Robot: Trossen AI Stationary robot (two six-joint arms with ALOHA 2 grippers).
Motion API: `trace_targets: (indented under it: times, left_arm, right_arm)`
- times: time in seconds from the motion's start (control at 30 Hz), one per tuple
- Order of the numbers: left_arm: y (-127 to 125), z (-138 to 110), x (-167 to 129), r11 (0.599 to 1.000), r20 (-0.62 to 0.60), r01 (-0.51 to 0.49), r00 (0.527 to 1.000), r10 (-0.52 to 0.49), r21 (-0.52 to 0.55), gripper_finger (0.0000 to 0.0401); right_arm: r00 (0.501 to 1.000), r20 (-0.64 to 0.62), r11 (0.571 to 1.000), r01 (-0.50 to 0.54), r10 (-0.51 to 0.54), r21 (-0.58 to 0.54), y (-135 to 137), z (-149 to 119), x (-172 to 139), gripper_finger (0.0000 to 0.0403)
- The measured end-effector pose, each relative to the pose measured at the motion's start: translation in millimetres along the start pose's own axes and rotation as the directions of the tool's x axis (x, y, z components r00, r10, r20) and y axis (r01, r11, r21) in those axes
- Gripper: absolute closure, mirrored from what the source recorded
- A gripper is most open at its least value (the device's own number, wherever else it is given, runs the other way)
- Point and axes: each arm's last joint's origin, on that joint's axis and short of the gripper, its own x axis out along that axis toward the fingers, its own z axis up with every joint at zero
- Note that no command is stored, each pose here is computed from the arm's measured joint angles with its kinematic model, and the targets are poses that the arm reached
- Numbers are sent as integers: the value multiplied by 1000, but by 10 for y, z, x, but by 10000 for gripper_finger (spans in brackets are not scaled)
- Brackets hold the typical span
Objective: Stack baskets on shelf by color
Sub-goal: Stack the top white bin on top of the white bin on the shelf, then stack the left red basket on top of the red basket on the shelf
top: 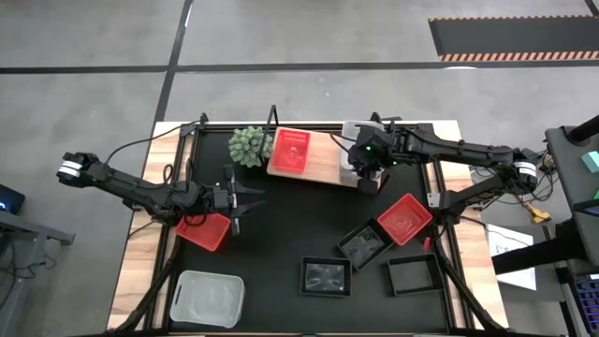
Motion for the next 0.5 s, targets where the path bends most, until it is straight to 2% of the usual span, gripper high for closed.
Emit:
trace_targets:
  times: [0.27, 0.4, 0.5]
  left_arm:
    - [0, 0, 0, 1000, 0, 0, 1000, 0, 0, 306]
    - [0, 0, 0, 1000, 0, 0, 1000, 0, 0, 306]
    - [0, 0, 0, 1000, 0, 0, 1000, 0, 0, 306]
  right_arm:
    - [1000, 3, 999, 0, 0, 48, -17, 64, -132, 272]
    - [1000, 12, 996, -12, 11, 84, 18, 98, -220, 272]
    - [998, 50, 997, -39, 35, 68, 149, 117, -227, 284]
